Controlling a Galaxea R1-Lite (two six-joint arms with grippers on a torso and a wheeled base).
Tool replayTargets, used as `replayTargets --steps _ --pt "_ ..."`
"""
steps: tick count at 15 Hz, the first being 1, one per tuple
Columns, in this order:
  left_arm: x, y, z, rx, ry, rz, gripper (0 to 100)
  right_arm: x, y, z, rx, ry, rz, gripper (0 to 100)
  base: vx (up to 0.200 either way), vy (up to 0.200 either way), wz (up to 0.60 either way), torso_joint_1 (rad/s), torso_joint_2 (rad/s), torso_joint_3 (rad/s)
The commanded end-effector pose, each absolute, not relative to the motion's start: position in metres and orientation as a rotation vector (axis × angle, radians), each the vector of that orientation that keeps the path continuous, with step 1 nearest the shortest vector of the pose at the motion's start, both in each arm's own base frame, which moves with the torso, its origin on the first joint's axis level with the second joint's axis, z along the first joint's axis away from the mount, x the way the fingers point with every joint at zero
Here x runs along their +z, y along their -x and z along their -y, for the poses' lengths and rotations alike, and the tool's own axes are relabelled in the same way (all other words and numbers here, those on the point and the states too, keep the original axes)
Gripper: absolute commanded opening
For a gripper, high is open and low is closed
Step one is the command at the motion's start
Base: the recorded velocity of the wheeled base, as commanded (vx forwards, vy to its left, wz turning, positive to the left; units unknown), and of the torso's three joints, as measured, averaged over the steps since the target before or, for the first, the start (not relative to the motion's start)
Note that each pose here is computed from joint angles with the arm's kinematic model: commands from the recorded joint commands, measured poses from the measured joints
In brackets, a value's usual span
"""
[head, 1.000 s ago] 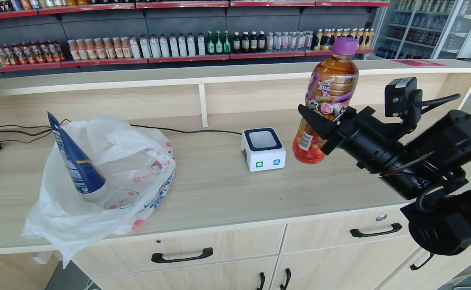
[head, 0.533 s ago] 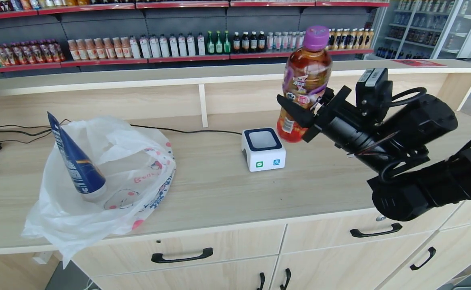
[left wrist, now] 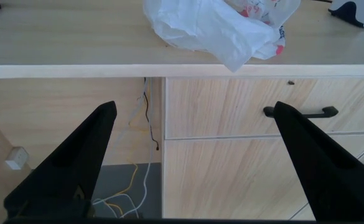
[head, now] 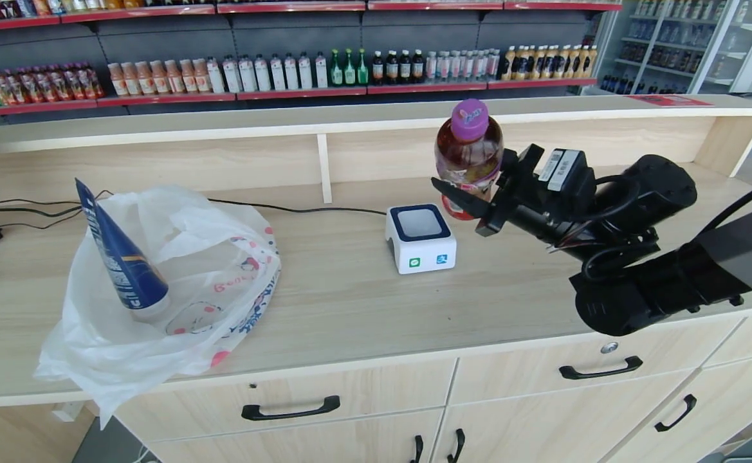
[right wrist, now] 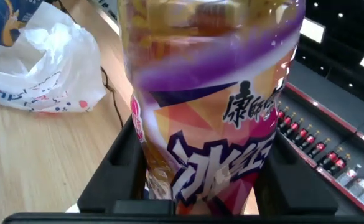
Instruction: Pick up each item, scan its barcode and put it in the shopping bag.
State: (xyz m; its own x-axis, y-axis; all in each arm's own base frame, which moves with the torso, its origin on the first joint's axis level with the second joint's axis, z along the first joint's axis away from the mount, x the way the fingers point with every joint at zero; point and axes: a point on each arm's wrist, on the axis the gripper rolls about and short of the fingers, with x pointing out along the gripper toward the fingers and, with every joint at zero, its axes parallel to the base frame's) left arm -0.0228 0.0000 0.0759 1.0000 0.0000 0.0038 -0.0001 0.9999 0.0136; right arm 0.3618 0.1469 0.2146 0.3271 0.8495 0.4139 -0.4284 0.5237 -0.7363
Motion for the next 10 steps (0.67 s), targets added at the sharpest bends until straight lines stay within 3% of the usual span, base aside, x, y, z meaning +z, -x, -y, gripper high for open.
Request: replayTargets --steps 1,4,7,10 --pt "0.076 0.023 0.000 0.000 -0.014 0.005 100 0.213 -0.366 -0.141 0.853 0.577 0.874 0 0.000 0.000 0.00 0.000 0.00 0.000" --pt "0.076 0.023 0.000 0.000 -0.014 0.005 100 0.220 -0.370 -0.127 0.696 0.493 0.815 0 0.000 0.000 0.00 0.000 0.00 0.000" --pt "0.076 0.023 0.000 0.000 -0.015 0.005 100 0.219 -0.368 -0.126 0.691 0.464 0.791 0 0.000 0.000 0.00 0.000 0.00 0.000" --pt "0.076 0.023 0.000 0.000 -0.015 0.005 100 0.233 -0.358 -0.123 0.506 0.174 0.697 0 0.000 0.000 0.00 0.000 0.00 0.000"
